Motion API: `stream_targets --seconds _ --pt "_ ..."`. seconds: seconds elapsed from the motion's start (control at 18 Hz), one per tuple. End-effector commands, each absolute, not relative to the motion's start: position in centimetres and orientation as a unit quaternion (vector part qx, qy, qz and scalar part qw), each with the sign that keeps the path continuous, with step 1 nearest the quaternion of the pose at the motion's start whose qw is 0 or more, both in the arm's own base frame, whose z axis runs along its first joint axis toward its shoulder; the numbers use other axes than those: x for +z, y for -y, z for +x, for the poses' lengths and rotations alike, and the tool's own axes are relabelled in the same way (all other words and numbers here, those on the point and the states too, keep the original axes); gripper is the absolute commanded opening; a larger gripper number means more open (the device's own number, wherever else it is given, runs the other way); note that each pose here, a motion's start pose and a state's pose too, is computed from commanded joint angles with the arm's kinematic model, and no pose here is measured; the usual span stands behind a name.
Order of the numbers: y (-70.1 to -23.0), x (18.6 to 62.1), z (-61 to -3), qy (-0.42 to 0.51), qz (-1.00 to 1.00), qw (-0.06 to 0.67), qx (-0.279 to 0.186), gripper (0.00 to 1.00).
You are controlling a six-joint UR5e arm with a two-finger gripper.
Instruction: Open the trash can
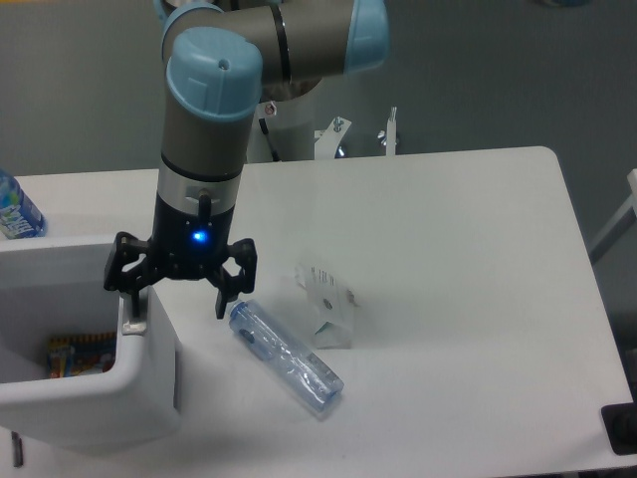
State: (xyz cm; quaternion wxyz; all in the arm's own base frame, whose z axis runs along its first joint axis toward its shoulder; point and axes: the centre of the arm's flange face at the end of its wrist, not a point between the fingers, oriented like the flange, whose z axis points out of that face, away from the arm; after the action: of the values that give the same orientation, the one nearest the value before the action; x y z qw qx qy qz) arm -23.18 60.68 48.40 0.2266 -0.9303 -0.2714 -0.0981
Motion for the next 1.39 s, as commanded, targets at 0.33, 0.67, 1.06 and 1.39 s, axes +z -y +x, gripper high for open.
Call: stream_targets --seconds 0.33,0.67,1.06,1.39 --pt "-59.2 53.0 -26.4 0.29 -0.921 0.258 -0.043 1.0" --pt "-54.4 55.1 -32.0 0.337 -0.908 0.244 0.051 1.0" --pt "-48.7 52.7 -35.3 0.254 -0.946 0.16 0.121 1.0" --pt "-44.9 51.9 -36.8 0.202 -0.961 0.136 0.133 1.0"
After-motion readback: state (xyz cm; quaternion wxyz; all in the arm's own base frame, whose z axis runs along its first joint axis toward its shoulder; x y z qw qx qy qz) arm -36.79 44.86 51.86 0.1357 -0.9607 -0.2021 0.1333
